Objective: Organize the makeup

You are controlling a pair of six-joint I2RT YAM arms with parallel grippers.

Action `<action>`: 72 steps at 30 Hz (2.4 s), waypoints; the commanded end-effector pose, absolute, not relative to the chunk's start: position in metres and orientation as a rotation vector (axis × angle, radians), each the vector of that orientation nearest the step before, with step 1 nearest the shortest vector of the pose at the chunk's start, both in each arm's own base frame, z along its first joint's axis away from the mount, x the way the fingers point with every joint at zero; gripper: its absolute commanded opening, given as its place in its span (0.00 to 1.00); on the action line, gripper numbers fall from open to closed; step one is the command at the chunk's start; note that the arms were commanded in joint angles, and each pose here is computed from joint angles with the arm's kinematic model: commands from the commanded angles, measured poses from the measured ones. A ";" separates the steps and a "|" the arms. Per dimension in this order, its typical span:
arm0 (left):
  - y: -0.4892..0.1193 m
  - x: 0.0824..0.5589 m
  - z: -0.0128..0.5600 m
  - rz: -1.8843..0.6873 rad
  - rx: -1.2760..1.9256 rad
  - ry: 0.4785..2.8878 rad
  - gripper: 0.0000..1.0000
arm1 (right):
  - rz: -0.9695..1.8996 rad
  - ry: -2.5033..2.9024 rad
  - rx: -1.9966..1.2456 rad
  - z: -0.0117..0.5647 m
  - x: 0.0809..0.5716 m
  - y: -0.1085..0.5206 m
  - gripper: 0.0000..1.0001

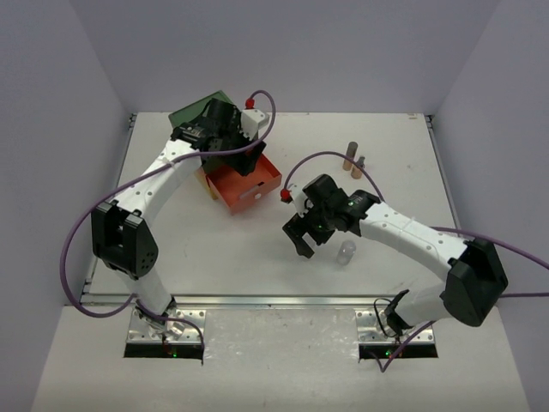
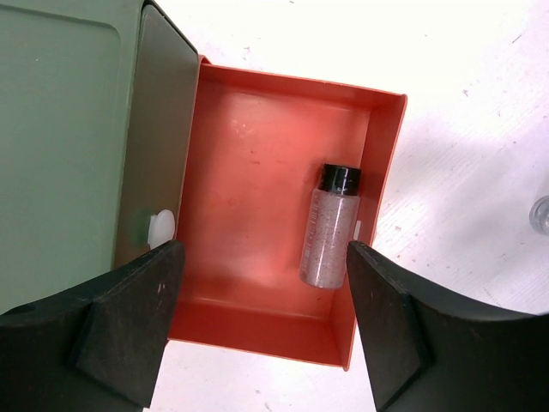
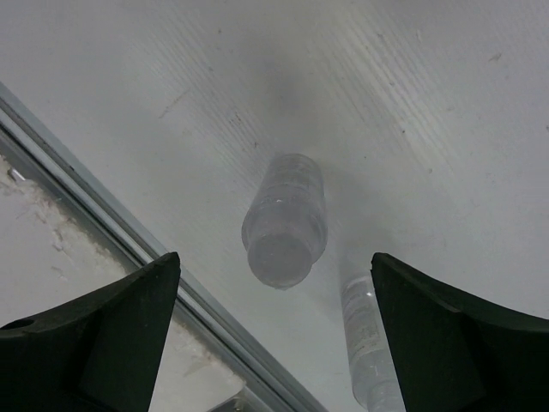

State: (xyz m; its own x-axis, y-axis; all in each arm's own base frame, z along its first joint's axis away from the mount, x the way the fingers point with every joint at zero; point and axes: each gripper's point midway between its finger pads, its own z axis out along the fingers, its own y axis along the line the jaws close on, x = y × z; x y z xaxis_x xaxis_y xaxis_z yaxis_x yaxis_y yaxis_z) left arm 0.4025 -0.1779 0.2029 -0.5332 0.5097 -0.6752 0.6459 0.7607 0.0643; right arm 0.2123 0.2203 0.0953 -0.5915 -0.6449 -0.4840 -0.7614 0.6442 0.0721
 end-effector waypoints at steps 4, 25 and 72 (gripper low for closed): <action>-0.178 0.392 0.231 -0.257 0.844 2.189 0.75 | 0.314 2.492 -1.070 0.075 0.226 0.225 0.72; -0.220 0.290 0.275 -0.698 1.332 1.819 0.78 | 0.978 2.213 -0.921 0.209 0.243 0.267 0.00; -0.144 0.404 0.200 0.072 0.859 2.169 0.00 | 0.492 2.205 -0.228 0.224 0.352 0.186 0.99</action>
State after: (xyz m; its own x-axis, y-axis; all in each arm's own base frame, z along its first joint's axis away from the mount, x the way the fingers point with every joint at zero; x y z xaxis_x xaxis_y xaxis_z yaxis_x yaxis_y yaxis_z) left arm 0.3696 -0.1649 0.1805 -0.4610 0.6467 -0.6077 0.7046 0.6830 0.1923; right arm 0.3372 0.2341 0.2263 -0.7029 0.0272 -0.7108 -0.4531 0.7532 0.4768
